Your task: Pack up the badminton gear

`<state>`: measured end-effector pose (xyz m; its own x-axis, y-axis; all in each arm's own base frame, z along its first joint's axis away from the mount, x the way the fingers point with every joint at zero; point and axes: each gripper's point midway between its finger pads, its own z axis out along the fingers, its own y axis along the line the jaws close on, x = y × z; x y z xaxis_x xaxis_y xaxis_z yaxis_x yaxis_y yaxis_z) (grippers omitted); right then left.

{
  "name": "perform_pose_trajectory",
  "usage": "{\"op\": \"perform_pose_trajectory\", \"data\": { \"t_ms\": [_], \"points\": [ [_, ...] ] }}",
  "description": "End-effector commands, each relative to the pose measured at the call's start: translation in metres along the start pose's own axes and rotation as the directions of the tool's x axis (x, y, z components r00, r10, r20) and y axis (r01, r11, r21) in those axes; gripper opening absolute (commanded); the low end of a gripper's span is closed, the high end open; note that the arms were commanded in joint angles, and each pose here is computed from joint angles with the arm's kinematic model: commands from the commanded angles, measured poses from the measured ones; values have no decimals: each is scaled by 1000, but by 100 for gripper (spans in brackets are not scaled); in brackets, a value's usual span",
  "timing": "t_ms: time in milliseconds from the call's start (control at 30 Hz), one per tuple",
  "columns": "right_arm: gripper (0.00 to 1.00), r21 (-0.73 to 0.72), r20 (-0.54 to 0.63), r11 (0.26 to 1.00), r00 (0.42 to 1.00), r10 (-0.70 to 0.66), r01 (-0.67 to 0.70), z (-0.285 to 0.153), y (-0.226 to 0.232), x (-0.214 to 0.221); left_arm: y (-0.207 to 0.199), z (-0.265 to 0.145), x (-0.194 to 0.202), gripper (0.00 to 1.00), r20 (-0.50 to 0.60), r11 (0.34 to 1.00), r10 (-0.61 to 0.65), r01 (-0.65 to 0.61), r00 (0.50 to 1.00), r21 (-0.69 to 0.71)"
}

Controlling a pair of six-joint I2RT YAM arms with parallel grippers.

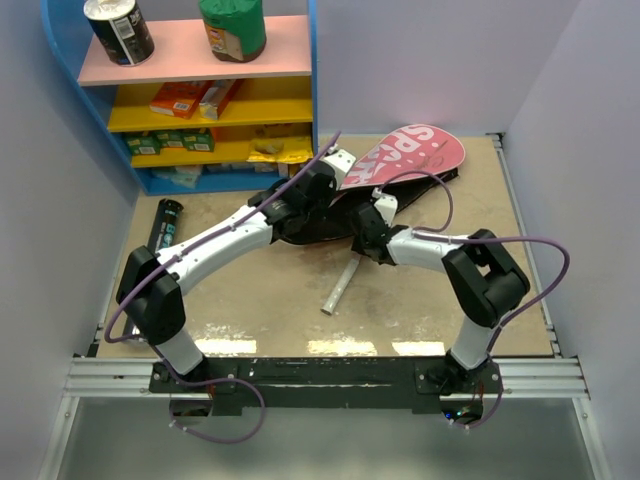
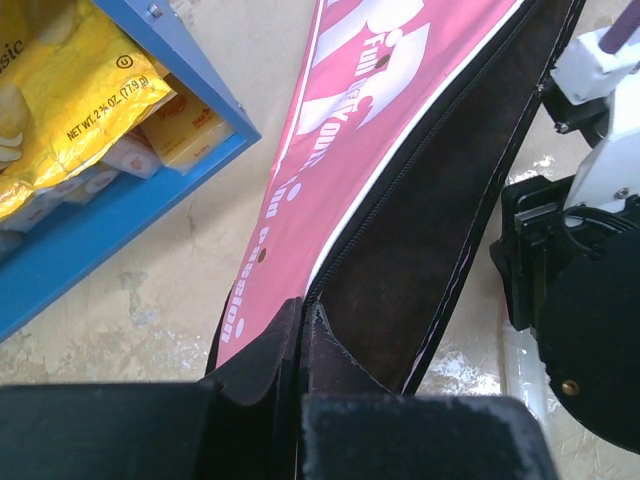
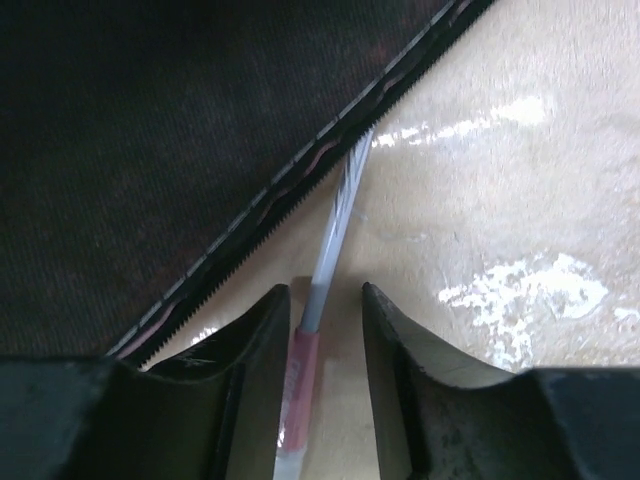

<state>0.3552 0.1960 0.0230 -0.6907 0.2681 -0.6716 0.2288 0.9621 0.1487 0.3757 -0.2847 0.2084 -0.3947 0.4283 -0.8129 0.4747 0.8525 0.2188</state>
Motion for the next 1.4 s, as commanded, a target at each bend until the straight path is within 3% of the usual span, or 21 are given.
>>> {"op": "perform_pose_trajectory", "data": {
  "t_ms": [0, 67, 100, 133, 333, 467, 667, 800, 1033, 1300, 1367],
  "points": [
    [29, 57, 47, 998, 998, -35, 32, 6, -4, -14, 5, -4, -26, 0, 91, 999, -37, 37, 995, 2],
    [19, 66, 39, 997, 998, -45, 42, 7, -7, -11, 5, -4, -25, 0, 92, 999, -40, 39, 995, 6],
    [6, 69, 31, 996, 998, -51, 49, 7, -9, -8, 4, -5, -23, 0, 90, 999, -43, 42, 995, 12],
    [0, 73, 25, 996, 998, -55, 53, 6, -12, -6, 3, -5, -22, 0, 88, 999, -41, 40, 995, 13],
    [0, 58, -17, 998, 999, -38, 39, -11, -36, 21, -4, -4, -4, 0, 66, 997, -63, 60, 996, 49],
    [0, -19, -22, 1000, 1000, -7, 6, -44, -39, 22, -15, -2, 17, 0, 31, 995, -62, 59, 998, 75],
    [0, -99, -103, 993, 992, -73, 63, -107, -26, 57, -33, -11, 20, 0, 29, 995, -36, 33, 999, 93],
    [0, -193, -165, 981, 985, -54, 22, -157, -28, 90, -36, -16, 20, 0, 25, 992, -48, 45, 999, 116],
    [0, -216, -332, 974, 943, -12, -64, -182, -66, 174, -38, -27, 23, 0, 29, 988, -61, 56, 998, 143],
    [0, -300, -417, 947, 877, -239, 115, -188, -59, 209, -30, -41, 38, 0, 24, 990, -56, 52, 998, 128],
    [12, -280, -424, 946, 863, -276, 166, -186, -62, 216, -28, -43, 43, 0, 21, 991, -51, 48, 998, 124]
  ]
}}
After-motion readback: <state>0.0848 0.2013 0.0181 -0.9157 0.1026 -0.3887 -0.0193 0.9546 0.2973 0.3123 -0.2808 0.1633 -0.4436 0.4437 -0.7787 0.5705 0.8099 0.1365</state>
